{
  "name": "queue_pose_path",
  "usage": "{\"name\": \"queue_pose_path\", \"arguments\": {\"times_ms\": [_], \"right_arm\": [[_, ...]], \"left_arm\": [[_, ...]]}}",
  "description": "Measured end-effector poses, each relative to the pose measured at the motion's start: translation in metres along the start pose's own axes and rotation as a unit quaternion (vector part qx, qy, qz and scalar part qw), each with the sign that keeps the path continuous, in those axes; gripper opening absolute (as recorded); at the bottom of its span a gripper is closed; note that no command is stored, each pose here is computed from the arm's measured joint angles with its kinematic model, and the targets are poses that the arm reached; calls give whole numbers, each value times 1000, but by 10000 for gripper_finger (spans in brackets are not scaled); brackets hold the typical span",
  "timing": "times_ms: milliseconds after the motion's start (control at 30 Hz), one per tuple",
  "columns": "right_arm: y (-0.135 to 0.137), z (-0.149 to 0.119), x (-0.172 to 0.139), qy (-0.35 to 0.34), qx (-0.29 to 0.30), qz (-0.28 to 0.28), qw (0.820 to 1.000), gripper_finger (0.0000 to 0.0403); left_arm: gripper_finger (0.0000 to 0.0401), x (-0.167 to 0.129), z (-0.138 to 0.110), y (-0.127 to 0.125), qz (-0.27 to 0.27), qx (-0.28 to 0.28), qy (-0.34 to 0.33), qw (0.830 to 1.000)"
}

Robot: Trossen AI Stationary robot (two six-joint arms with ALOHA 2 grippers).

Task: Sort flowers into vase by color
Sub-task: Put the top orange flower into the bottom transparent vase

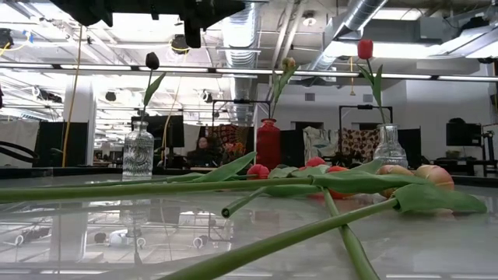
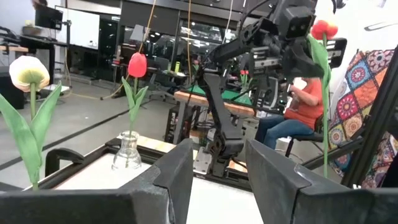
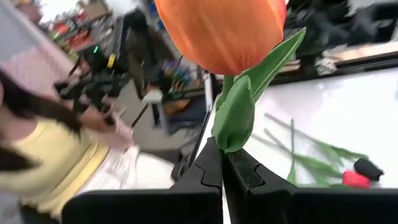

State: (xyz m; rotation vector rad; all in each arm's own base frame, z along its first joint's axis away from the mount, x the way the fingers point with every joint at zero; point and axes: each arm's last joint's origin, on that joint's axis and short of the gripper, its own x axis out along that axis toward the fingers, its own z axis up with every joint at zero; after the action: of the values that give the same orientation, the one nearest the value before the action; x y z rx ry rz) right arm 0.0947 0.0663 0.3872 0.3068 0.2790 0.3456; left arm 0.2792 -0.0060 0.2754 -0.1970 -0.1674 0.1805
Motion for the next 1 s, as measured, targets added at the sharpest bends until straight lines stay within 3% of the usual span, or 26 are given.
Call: {"name": "queue_pose_path", "arguments": {"times_ms": [300,1000], "right_arm": [[5,-16,-13,70,-34,39,996,24],[11,-26,1,115,-59,18,991,25]], "left_arm": [[133,0,0,0,1,-1,0,1000],[133,0,0,0,1,-2,0,1000]]}}
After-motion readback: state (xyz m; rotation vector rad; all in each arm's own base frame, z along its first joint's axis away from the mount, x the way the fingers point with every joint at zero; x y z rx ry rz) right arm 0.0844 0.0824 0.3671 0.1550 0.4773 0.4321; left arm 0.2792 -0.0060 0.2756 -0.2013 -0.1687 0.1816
